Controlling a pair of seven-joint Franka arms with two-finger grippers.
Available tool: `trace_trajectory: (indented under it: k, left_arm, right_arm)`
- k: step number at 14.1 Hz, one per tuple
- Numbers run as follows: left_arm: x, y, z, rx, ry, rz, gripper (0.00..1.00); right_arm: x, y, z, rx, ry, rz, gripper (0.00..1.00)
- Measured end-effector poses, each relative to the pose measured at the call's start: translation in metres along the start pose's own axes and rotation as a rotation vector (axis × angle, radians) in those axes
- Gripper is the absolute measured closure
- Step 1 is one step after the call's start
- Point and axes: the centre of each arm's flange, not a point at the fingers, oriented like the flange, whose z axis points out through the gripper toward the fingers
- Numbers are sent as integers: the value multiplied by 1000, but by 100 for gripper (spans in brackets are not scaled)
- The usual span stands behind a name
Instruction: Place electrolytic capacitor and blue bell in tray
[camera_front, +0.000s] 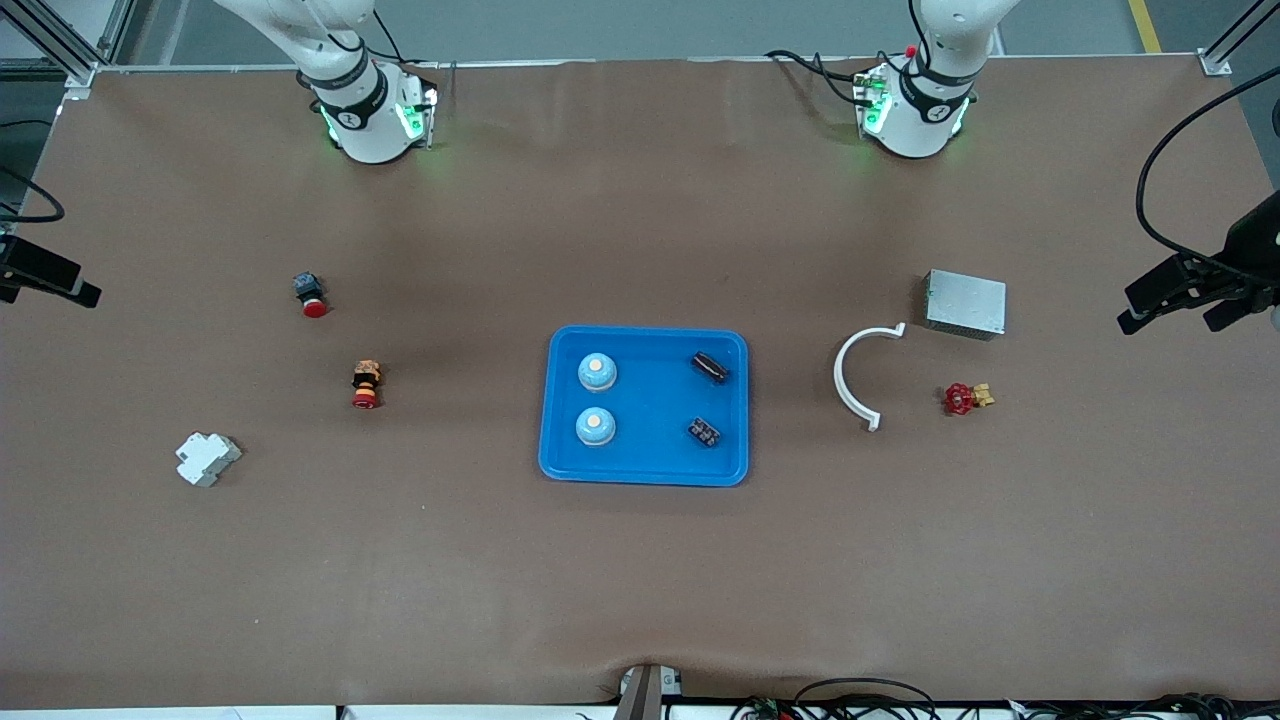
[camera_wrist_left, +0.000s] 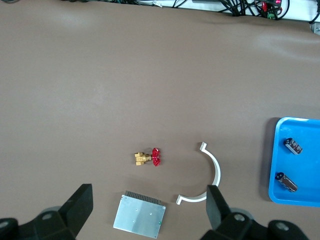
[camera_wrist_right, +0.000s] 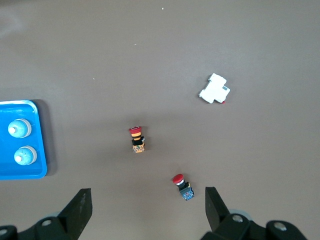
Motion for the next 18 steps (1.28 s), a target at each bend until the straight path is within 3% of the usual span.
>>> trace_trajectory:
  k: [18]
  left_arm:
    - [5,-13,14,-13,-23,-17,0]
  right_arm:
    - [-14,-58,-12,-22,13,-57,0]
